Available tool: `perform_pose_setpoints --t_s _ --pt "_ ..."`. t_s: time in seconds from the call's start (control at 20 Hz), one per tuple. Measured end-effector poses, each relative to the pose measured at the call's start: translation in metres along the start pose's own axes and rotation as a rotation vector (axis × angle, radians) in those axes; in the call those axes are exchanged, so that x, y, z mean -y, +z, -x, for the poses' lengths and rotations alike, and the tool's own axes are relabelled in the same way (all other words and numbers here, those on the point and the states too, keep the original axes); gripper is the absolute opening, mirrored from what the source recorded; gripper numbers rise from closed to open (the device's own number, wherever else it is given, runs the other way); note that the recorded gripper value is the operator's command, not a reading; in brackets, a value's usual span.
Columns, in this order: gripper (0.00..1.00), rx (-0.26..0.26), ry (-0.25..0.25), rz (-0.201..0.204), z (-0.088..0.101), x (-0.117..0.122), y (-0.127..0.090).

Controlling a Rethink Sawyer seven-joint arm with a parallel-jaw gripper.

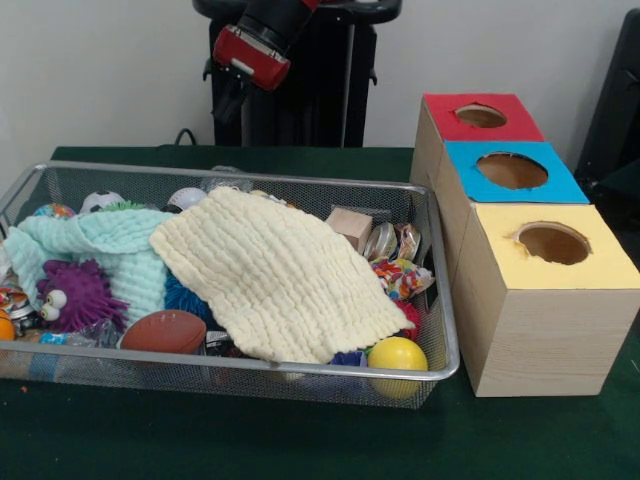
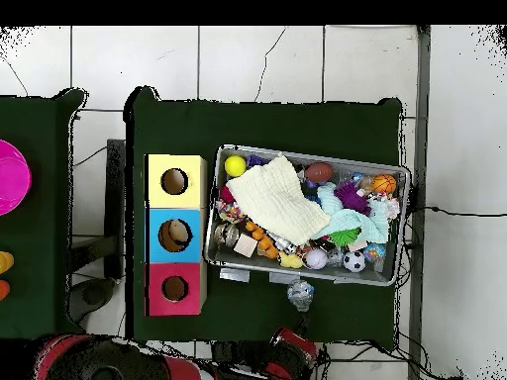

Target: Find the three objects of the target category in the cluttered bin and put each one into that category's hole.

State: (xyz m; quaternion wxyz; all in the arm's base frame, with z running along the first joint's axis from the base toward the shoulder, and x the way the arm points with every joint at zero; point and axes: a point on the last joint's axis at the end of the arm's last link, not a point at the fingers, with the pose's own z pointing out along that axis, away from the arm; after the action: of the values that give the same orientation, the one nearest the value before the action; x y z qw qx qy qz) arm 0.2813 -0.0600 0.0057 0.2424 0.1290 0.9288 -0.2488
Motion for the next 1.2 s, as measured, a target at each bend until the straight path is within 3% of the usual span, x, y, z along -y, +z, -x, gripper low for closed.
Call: perform_pose_setpoints --t_s 0.2,0.4,0.5,0.55,0.65,0.7,0.9,1.2 --pt "0.00 0.041 -0.008 0.022 -0.003 -0.002 0.006" --pt "0.00 0.108 -0.019 0.097 -0.005 -0.008 0.010" --pt "0.00 0.168 -0.012 0.144 0.002 -0.012 0.015" --pt "0.00 0.235 -0.002 0.195 0.012 -0.017 0.021" --pt "0.00 0.259 0.002 0.215 0.014 -0.018 0.023" --pt "0.00 0.293 0.008 0.247 0.018 -0.020 0.029" --pt "0.00 0.314 0.017 0.272 0.019 -0.020 0.038" --pt "0.00 0.301 0.021 0.278 0.012 -0.019 0.055"
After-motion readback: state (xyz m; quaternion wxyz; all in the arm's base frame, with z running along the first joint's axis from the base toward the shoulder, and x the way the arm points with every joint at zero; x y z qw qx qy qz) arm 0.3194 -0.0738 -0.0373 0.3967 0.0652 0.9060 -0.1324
